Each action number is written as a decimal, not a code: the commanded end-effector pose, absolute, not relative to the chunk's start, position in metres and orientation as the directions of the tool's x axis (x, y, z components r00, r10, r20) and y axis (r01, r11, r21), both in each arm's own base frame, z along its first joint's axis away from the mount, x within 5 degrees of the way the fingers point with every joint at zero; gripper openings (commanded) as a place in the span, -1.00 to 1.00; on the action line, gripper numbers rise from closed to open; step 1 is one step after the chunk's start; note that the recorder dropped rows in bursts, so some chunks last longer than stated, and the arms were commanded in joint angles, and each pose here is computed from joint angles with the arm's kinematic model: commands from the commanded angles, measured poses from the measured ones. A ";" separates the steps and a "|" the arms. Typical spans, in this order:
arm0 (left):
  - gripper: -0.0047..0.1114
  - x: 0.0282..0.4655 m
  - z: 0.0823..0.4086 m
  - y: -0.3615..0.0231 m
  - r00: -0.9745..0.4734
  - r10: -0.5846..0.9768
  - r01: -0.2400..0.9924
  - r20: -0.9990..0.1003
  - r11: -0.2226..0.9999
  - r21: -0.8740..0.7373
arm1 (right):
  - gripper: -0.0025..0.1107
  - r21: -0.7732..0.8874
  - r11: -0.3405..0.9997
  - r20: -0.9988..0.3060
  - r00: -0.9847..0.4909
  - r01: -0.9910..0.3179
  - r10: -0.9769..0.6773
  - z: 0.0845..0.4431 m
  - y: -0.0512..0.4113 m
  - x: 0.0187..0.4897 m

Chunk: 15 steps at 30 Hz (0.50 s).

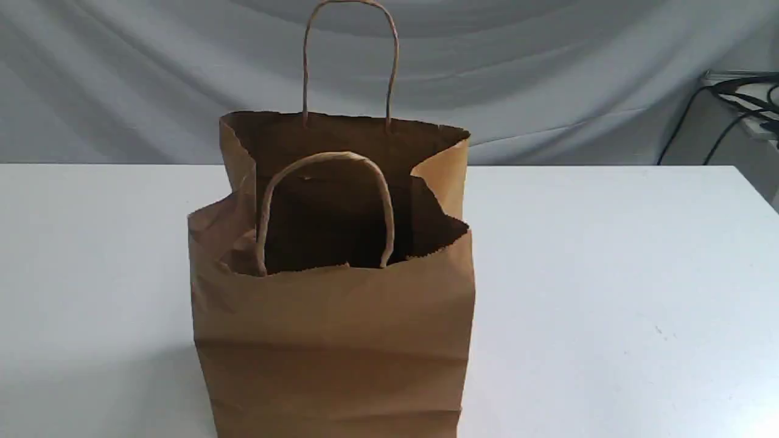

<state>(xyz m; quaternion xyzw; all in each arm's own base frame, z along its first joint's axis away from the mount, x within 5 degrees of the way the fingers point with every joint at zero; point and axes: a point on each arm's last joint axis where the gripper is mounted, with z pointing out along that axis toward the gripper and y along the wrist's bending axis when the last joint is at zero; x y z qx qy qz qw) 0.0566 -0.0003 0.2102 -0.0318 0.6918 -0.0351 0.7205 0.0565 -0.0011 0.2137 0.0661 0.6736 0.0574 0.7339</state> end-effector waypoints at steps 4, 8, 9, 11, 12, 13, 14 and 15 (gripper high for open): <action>-0.92 0.056 0.210 0.000 0.056 -0.116 0.007 -0.992 0.993 -0.116 | -0.96 0.173 0.985 -0.981 0.084 0.005 0.172 0.213 -0.001 0.056; -0.92 0.056 0.210 0.000 0.056 -0.116 0.007 -0.992 0.993 -0.116 | -0.96 0.173 0.985 -0.981 0.084 0.005 0.172 0.213 -0.001 0.056; -0.92 0.056 0.210 0.000 0.056 -0.116 0.007 -0.992 0.993 -0.116 | -0.96 0.173 0.985 -0.981 0.084 0.005 0.172 0.213 -0.001 0.056; -0.92 0.056 0.210 0.000 0.056 -0.116 0.007 -0.992 0.993 -0.116 | -0.96 0.173 0.985 -0.981 0.084 0.005 0.172 0.213 -0.001 0.056; -0.92 0.056 0.210 0.000 0.056 -0.116 0.007 -0.992 0.993 -0.116 | -0.96 0.173 0.985 -0.981 0.084 0.005 0.172 0.213 -0.001 0.056; -0.92 0.056 0.210 0.000 0.056 -0.116 0.007 -0.992 0.993 -0.116 | -0.96 0.173 0.985 -0.981 0.084 0.005 0.172 0.213 -0.001 0.056; -0.92 0.056 0.210 0.000 0.056 -0.116 0.007 -0.992 0.993 -0.116 | -0.96 0.175 0.984 -0.981 0.084 0.004 0.174 0.213 -0.001 0.056; -0.92 0.056 0.210 0.000 0.056 -0.116 0.007 -0.992 0.993 -0.116 | -0.96 0.175 0.984 -0.981 0.084 0.004 0.174 0.213 -0.001 0.056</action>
